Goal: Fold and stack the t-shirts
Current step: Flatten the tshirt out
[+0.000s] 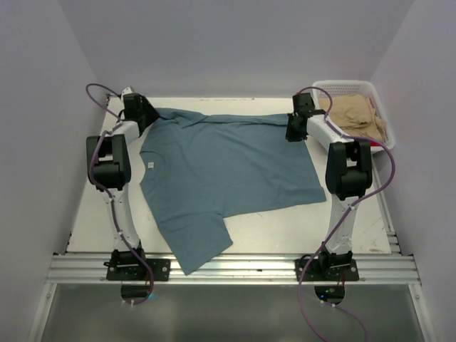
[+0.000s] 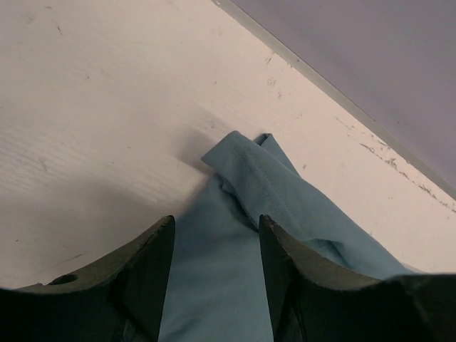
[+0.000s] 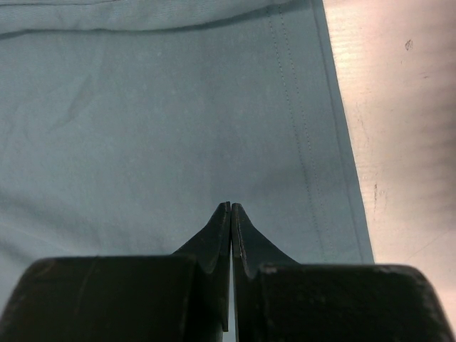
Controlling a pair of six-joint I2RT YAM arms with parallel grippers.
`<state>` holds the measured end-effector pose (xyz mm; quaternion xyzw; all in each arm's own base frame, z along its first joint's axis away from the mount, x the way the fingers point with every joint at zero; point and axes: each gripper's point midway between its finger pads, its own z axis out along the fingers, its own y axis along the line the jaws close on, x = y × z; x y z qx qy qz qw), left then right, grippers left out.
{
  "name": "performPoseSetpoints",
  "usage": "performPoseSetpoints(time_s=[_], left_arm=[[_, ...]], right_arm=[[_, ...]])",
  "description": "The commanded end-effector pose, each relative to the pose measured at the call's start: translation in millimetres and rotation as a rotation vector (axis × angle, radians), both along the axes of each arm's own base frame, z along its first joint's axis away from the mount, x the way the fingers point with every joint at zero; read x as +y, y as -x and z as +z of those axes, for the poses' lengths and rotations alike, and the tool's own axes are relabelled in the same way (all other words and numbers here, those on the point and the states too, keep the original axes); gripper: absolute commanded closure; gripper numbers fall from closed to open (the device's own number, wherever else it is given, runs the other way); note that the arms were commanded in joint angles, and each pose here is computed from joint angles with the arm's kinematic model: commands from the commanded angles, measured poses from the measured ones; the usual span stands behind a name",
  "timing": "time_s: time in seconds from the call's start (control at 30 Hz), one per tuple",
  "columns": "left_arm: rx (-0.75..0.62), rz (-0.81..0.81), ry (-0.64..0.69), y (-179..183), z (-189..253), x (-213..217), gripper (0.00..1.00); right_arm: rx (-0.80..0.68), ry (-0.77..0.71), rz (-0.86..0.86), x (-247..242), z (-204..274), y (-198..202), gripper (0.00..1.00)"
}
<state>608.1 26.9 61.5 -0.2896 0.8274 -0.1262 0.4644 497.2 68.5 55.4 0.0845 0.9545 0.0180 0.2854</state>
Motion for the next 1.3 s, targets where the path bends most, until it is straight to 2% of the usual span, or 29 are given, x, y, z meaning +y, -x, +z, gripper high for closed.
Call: performPoseSetpoints(time_s=[0.0, 0.4, 0.7, 1.03, 1.27], left_arm=[[-0.078, -0.009, 0.069, -15, 4, -8, 0.45], [-0.133, 0.011, 0.144, -20, -15, 6, 0.49], [-0.228, 0.033, 0.162, -27, -2, 18, 0.51], [-0.296, -0.007, 0.300, -46, -2, 10, 0.54], [-0.319, -0.032, 0.328, -49, -1, 5, 0.59]], right_arm=[[-0.048, 0.014, -0.003, -3, 24, -3, 1.00], [-0.024, 0.041, -0.008, -9, 15, 3, 1.00], [-0.015, 0.054, -0.005, -10, 12, 4, 1.00], [-0.006, 0.064, -0.004, -12, 10, 4, 1.00], [0.007, 0.068, 0.000, -13, 5, 5, 1.00]])
